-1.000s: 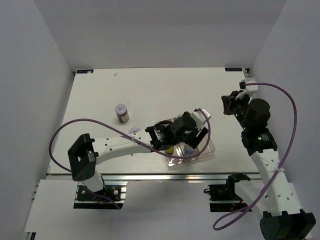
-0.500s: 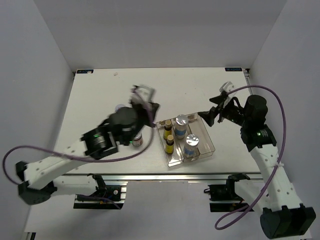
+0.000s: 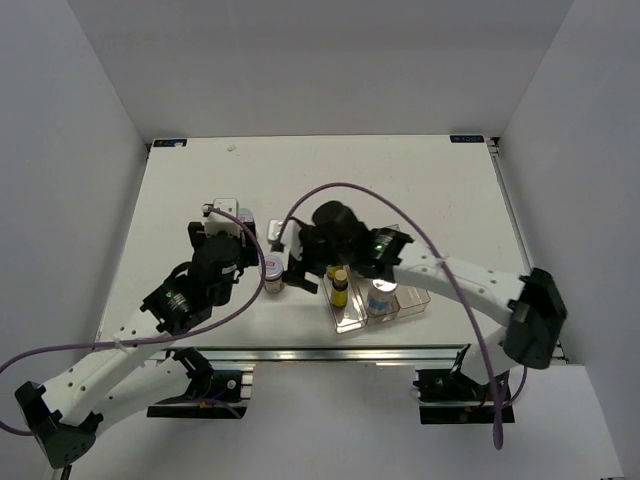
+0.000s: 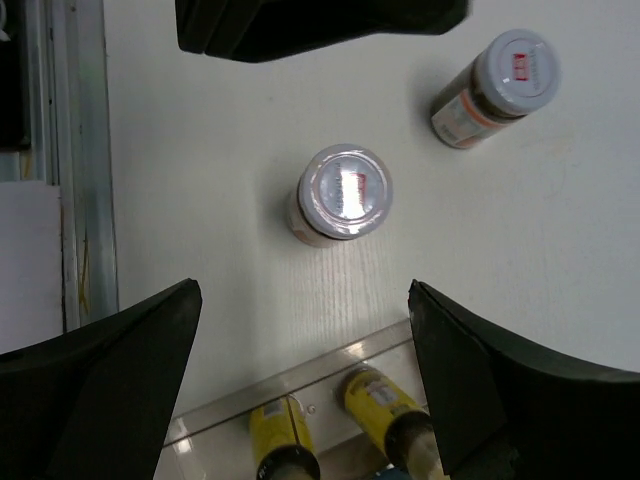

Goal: Organize the condiment bottles

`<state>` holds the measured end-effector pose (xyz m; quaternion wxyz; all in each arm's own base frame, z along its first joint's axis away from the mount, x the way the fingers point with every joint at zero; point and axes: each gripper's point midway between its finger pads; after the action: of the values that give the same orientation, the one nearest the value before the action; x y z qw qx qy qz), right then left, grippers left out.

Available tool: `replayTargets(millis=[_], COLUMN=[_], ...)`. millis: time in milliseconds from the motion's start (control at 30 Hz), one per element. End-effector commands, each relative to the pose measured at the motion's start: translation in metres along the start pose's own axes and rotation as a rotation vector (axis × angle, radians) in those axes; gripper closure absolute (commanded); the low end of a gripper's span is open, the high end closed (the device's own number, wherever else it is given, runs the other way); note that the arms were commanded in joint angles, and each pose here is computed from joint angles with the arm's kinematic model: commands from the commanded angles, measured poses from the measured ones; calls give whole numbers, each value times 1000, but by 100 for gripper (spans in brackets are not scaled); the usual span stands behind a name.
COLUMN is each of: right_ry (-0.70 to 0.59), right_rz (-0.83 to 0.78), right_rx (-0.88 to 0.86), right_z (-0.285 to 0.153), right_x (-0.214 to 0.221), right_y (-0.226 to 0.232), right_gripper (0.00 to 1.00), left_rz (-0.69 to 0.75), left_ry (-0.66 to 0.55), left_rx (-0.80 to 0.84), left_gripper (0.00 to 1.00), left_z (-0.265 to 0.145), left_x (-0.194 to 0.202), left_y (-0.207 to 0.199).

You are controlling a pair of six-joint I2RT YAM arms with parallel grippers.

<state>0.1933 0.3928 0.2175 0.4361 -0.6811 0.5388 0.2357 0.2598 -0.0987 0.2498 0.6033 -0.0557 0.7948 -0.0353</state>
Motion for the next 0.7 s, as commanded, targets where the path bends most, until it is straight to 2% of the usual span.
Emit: replayTargets(millis=[0,167,200,333,500,667], right_ry=[73,193,243,261,282,338], right_rz=[-21,100,114,171,215,243], right_rx=[67,214,191,146,206,165], right_z=[30,67,78,98,115,134], right_x=[-3,17,31,34,43,60], right_y=[1,-24,-18,-12,-21,-12], right_gripper=[11,11,11,11,11,11], left_rz=[-68,-122,-153,-206,-227,-234], left_ry=[-85,-138,-160,-209,-223,-227], left_rx=[-56,-123,-141,-192,-240,-251], left_gripper=[15,15,15,15,15,15], left_z=[-9,-22,-27,-36,-39,-41], left_x=[-24,-28,-33,-40,-40,-40], left_y=[18,45,51,69,80,83])
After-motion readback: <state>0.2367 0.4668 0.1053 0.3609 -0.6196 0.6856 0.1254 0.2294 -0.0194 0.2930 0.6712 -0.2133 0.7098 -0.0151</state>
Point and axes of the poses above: each gripper's point midway between its finger pads, its own z axis out along the fingers, its own y axis along the line the jaws close on, x = y × z, and after that the axes turned 9 degrees about -z, right-handed
